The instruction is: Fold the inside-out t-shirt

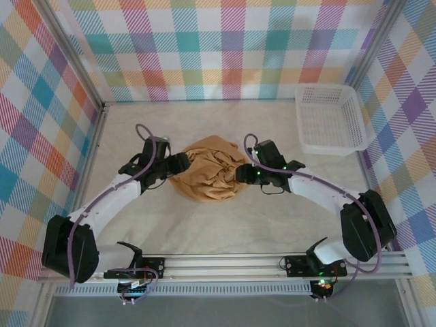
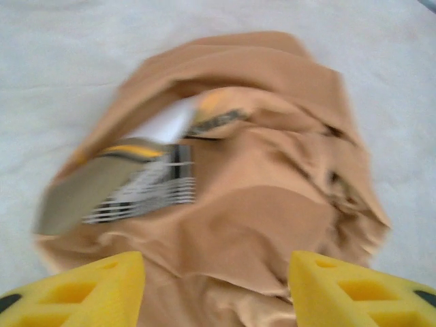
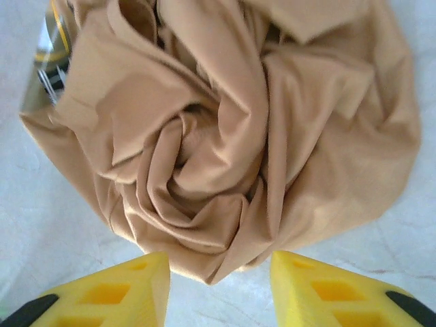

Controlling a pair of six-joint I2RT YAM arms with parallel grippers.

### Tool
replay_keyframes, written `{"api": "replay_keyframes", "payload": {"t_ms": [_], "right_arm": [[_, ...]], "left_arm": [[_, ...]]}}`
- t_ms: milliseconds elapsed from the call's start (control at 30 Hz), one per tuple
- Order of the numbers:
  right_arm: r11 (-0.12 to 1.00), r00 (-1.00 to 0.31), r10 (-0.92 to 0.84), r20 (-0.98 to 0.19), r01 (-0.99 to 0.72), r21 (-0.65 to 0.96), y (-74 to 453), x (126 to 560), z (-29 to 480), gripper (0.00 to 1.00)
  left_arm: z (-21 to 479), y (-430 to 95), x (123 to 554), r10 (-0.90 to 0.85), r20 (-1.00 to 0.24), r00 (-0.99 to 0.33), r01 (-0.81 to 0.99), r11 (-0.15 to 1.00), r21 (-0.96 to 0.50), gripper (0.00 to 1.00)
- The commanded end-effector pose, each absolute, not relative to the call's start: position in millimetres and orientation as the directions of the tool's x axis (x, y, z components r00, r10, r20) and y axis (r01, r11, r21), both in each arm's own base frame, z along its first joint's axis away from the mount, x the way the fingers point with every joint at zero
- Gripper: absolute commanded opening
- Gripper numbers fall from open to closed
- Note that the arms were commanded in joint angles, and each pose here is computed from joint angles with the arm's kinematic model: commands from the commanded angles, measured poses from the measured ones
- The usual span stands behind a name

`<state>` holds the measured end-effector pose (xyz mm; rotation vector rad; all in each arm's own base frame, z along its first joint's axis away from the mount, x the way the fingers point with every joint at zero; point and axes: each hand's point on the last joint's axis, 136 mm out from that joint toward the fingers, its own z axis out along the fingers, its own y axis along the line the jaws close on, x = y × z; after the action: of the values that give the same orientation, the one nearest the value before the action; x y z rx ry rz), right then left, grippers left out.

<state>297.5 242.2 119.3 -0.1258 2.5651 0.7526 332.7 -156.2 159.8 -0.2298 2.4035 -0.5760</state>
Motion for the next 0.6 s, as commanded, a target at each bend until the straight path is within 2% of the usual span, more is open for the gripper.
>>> {"api": "replay_keyframes", "payload": {"t_ms": [0, 267, 533, 567], "right_arm": [[0.857, -0.897, 0.124, -0.424, -0.119, 0.502, 233.4, 310.3, 121.6, 0.39], [0.836, -0.913, 0.246, -0.325, 0.030, 0.549, 213.8, 320.2, 114.3, 0.38], [0.789, -0.939, 0.194, -0.283, -0.023, 0.615, 231.6, 319.7, 119.2, 0.37], [0.782, -0.943, 0.184, -0.277, -0.030, 0.622, 234.8, 319.4, 119.3, 0.37]], "left_arm": [[165.8, -184.9, 325.0, -0.193, -0.570, -0.799, 0.088, 0.899, -0.429, 0.62], [117.1, -240.2, 317.7, -0.058, -0.461, -0.886, 0.153, 0.900, -0.408, 0.61], [56.2, -242.2, 315.6, -0.026, -0.355, -0.934, 0.102, 0.936, -0.338, 0.58], [52.3, -239.6, 316.8, -0.027, -0.354, -0.935, 0.094, 0.943, -0.320, 0.54]]}}
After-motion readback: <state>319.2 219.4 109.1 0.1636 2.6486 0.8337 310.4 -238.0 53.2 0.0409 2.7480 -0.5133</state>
